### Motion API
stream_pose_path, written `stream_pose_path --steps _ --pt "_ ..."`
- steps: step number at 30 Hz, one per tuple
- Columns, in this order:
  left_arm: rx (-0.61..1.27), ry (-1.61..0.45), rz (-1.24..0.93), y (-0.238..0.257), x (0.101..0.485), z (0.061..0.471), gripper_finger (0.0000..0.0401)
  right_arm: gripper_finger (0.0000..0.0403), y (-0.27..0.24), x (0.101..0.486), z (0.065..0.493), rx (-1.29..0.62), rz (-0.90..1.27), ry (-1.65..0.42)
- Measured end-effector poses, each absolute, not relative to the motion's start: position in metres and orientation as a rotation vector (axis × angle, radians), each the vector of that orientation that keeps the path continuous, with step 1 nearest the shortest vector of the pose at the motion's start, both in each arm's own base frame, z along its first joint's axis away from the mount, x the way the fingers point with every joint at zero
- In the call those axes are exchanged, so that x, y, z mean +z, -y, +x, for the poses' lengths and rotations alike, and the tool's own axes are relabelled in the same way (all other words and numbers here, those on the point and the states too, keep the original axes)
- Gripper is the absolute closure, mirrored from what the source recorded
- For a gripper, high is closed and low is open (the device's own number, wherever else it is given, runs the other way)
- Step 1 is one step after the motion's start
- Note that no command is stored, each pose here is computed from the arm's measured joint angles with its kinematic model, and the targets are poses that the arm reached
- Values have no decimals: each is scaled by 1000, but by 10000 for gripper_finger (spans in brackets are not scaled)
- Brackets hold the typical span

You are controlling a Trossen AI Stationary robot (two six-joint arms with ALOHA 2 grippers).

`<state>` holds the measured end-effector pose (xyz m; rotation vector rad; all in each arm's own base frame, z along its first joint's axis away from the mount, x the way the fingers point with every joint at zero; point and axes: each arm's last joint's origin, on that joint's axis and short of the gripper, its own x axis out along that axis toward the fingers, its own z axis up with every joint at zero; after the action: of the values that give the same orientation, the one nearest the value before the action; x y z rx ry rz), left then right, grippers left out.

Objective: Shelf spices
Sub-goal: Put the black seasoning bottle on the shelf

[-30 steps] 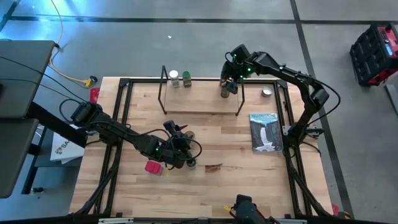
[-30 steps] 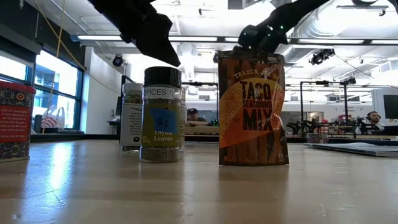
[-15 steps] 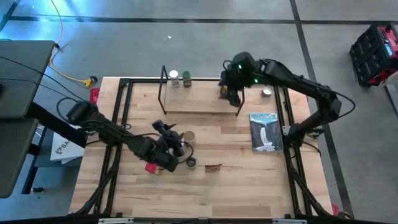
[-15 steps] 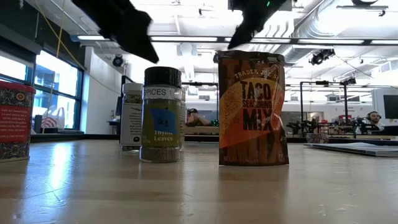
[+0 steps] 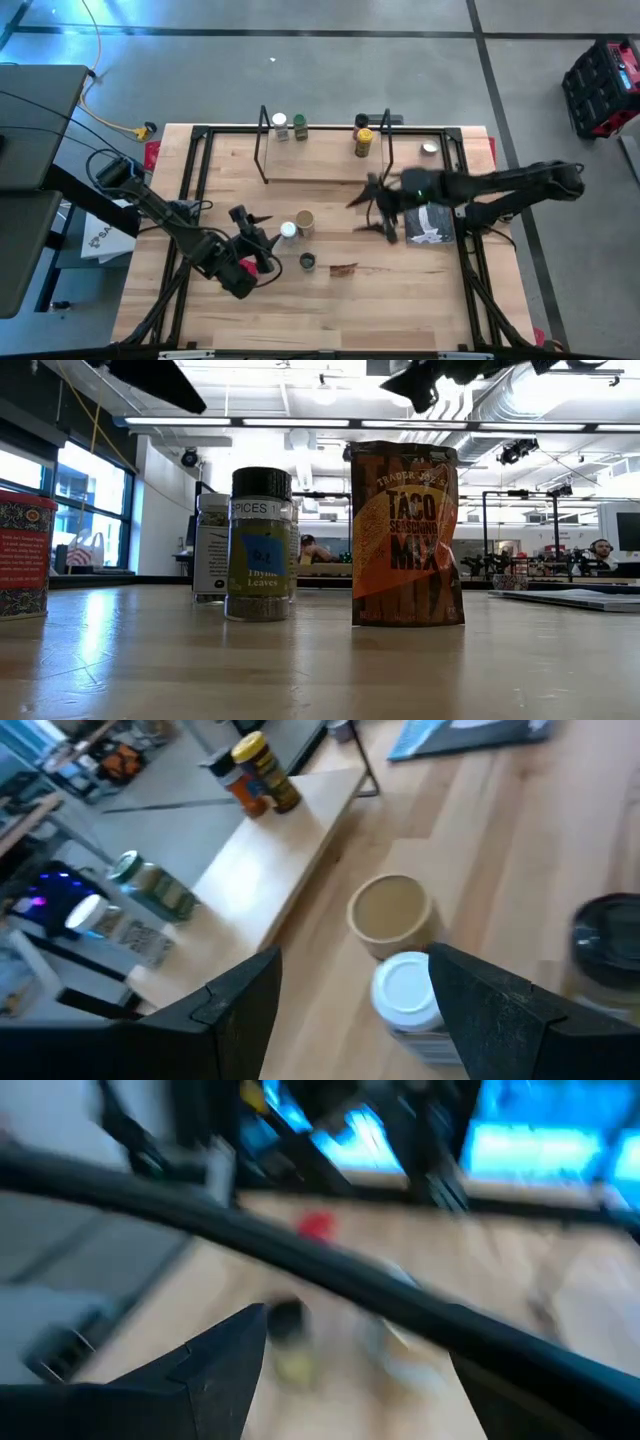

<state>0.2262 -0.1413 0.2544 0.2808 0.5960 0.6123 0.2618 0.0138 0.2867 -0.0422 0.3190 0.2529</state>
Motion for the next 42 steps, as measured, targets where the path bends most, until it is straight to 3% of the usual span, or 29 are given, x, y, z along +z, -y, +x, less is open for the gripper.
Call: stream_pose_path --steps 5,10,19,27,36,42 --pt "623 -558 242 143 258 225 153 105 -51 272 283 373 12 -171" --pt "672 -518 259 138 259 227 153 105 -75 269 329 407 25 -317" --pt "710 -512 246 130 259 232 153 105 -101 230 403 266 -43 -658" --pt "710 -512 245 131 259 232 153 105 -121 206 420 188 -119 -795" --pt "710 -512 245 131 259 232 153 106 -113 199 423 222 -37 -822" --pt "710 -508 237 131 259 233 153 143 -111 186 425 252 12 -815"
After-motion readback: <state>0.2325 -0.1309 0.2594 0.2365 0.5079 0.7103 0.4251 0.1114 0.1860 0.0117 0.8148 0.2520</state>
